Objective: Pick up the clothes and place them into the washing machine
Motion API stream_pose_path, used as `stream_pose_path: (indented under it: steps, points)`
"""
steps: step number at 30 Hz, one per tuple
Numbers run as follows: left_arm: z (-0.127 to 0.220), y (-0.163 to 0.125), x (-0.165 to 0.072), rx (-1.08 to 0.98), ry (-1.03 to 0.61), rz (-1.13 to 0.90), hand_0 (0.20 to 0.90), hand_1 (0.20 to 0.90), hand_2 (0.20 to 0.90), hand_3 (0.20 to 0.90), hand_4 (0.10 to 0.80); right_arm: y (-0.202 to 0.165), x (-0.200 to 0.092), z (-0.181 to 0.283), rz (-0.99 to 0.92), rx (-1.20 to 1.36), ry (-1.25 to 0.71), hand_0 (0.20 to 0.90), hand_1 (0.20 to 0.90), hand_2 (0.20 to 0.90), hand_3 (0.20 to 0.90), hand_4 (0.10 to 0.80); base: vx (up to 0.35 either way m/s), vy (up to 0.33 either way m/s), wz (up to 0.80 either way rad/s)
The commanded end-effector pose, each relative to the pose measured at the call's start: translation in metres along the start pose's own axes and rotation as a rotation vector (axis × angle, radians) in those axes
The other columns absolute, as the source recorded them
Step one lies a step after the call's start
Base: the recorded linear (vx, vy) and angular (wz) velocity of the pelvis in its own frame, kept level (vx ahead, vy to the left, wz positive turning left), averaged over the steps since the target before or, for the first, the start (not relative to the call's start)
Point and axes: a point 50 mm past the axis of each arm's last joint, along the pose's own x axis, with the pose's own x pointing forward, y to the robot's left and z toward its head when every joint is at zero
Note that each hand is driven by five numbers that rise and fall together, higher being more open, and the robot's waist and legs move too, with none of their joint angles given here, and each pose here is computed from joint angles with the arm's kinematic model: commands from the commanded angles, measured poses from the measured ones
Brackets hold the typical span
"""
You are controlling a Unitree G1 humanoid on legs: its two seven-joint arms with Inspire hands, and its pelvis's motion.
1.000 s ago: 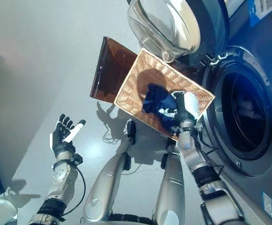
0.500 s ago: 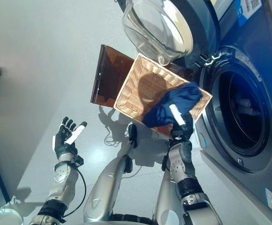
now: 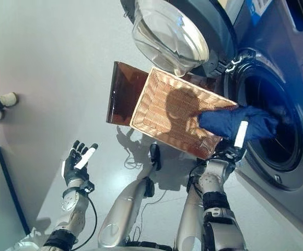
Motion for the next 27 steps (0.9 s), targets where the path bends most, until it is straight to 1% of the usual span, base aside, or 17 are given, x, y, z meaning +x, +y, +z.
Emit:
stream_pose_path:
  steps: [1, 3, 8, 12, 16, 17, 20, 21, 22, 24, 26, 27]
  points:
    - [0.007, 0.023, -0.002, 0.014, -0.063, 0.069, 0.900, 0.900, 0.900, 0.900, 0.800, 0.004, 0.010, 0.043, 0.027, 0.028, -0.191, 0.200, 0.200, 0.200, 0.200, 0.300, 0.001, -0.002, -0.06]
    - [0.009, 0.023, -0.003, 0.015, -0.070, 0.053, 0.900, 0.900, 0.900, 0.900, 0.800, 0.006, 0.019, 0.061, 0.001, 0.029, -0.248, 0.200, 0.200, 0.200, 0.200, 0.300, 0.001, 0.001, -0.02]
    - [0.008, 0.024, -0.003, 0.024, -0.066, 0.044, 0.900, 0.900, 0.900, 0.900, 0.800, 0.017, 0.031, 0.086, -0.015, 0.022, -0.323, 0.200, 0.200, 0.200, 0.200, 0.300, 0.000, 0.000, -0.04]
    - [0.008, 0.025, -0.006, 0.039, -0.065, 0.016, 0.900, 0.900, 0.900, 0.900, 0.800, 0.041, 0.047, 0.119, -0.014, -0.017, -0.400, 0.200, 0.200, 0.200, 0.200, 0.300, 0.000, 0.000, 0.00]
    - [0.005, 0.022, -0.009, 0.047, -0.054, -0.013, 0.900, 0.900, 0.900, 0.900, 0.800, 0.067, 0.054, 0.145, 0.014, -0.009, -0.463, 0.200, 0.200, 0.200, 0.200, 0.300, 0.000, 0.000, 0.00]
    - [0.005, 0.021, -0.008, 0.045, -0.054, -0.014, 0.900, 0.900, 0.900, 0.900, 0.800, 0.068, 0.054, 0.146, 0.015, -0.009, -0.464, 0.200, 0.200, 0.200, 0.200, 0.300, 0.000, 0.000, 0.00]
    - [0.003, 0.018, -0.010, 0.044, -0.049, -0.036, 0.900, 0.900, 0.900, 0.900, 0.800, 0.089, 0.058, 0.163, 0.040, -0.017, -0.500, 0.200, 0.200, 0.200, 0.200, 0.300, 0.000, 0.000, 0.00]
    - [0.001, 0.019, -0.011, 0.051, -0.038, -0.043, 0.900, 0.900, 0.900, 0.900, 0.800, 0.100, 0.058, 0.175, 0.047, -0.020, -0.527, 0.200, 0.200, 0.200, 0.200, 0.300, 0.000, 0.000, 0.00]
    - [0.001, 0.018, -0.011, 0.048, -0.038, -0.044, 0.900, 0.900, 0.900, 0.900, 0.800, 0.101, 0.059, 0.176, 0.049, -0.020, -0.528, 0.200, 0.200, 0.200, 0.200, 0.300, 0.032, -0.008, 0.01]
    - [0.001, 0.018, -0.012, 0.055, -0.036, -0.056, 0.900, 0.900, 0.900, 0.900, 0.800, 0.122, 0.057, 0.192, 0.091, -0.019, -0.566, 0.200, 0.200, 0.200, 0.200, 0.300, 0.018, -0.007, 0.01]
    - [0.001, 0.016, -0.012, 0.051, -0.037, -0.065, 0.900, 0.900, 0.900, 0.900, 0.800, 0.126, 0.057, 0.198, 0.094, -0.018, -0.579, 0.200, 0.200, 0.200, 0.200, 0.300, 0.007, -0.005, -0.03]
    - [0.000, 0.016, -0.013, 0.058, -0.032, -0.075, 0.900, 0.900, 0.900, 0.900, 0.800, 0.138, 0.055, 0.206, 0.110, -0.024, -0.597, 0.200, 0.200, 0.200, 0.200, 0.300, 0.012, -0.013, -0.04]
